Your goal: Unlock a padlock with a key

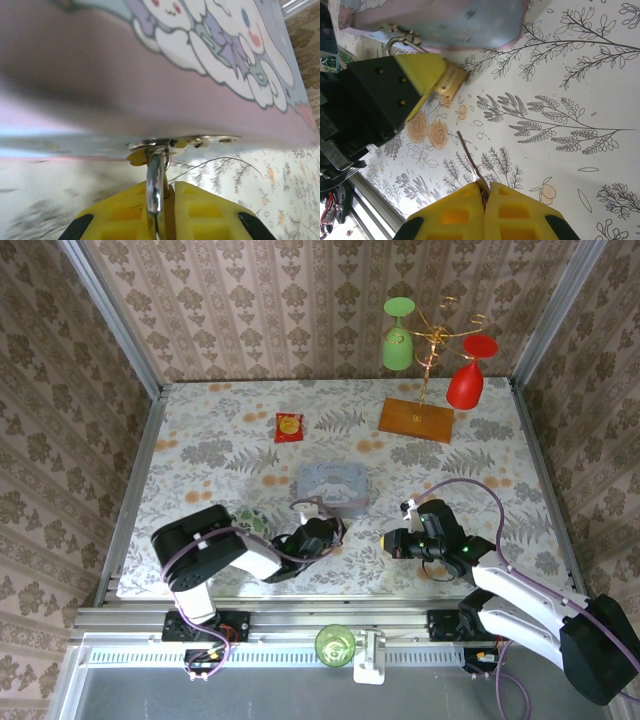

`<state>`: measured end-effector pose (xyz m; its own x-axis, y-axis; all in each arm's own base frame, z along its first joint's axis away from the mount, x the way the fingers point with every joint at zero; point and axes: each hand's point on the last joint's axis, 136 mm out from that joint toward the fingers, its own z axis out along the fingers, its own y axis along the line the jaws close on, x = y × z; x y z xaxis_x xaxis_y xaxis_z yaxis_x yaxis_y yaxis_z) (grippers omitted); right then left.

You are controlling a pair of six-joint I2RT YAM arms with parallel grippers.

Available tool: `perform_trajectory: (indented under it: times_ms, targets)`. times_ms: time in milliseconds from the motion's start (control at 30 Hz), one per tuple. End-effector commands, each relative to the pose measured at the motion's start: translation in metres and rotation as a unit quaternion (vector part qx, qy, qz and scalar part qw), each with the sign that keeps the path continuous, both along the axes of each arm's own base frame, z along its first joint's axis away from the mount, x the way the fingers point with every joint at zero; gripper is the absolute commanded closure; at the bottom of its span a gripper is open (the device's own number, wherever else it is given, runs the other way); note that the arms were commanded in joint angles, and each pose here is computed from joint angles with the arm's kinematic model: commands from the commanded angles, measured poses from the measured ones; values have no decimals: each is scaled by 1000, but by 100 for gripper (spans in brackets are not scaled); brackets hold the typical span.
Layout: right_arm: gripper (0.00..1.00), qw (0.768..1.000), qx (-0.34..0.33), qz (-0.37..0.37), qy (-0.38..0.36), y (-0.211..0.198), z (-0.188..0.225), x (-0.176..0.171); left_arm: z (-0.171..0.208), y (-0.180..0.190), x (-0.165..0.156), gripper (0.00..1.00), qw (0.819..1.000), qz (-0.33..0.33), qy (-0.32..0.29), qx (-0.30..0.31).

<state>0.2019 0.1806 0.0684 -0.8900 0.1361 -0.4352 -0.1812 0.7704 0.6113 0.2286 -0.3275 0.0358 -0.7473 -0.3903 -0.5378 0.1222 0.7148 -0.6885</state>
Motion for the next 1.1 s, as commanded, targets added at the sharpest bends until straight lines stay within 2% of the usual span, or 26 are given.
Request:
perform_trajectory:
  times_ms: [0, 100, 367, 567, 667, 867, 1067]
  targets:
    - [100, 1000, -7, -9, 7, -3, -5, 1, -43, 60, -12, 89, 993, 41, 37, 100]
    - [100, 1000, -3, -6, 9, 0, -6, 3, -42, 69, -13, 89, 993, 45, 35, 104]
    - [100, 1000, -2, 6, -1, 8, -1, 14, -48, 55, -10, 72, 997, 59, 44, 39]
    - [100, 1000, -1, 8, -6, 11, 4, 19, -64, 56, -13, 71, 995, 83, 56, 3]
    - [100, 1000, -2, 8, -5, 11, 4, 18, -68, 51, -17, 69, 994, 86, 63, 14]
    - [100, 1000, -4, 4, -8, 8, 6, 18, -61, 60, -21, 65, 990, 88, 58, 98]
    - [100, 1000, -4, 3, -9, 9, 5, 19, -62, 55, -24, 64, 986, 97, 80, 111]
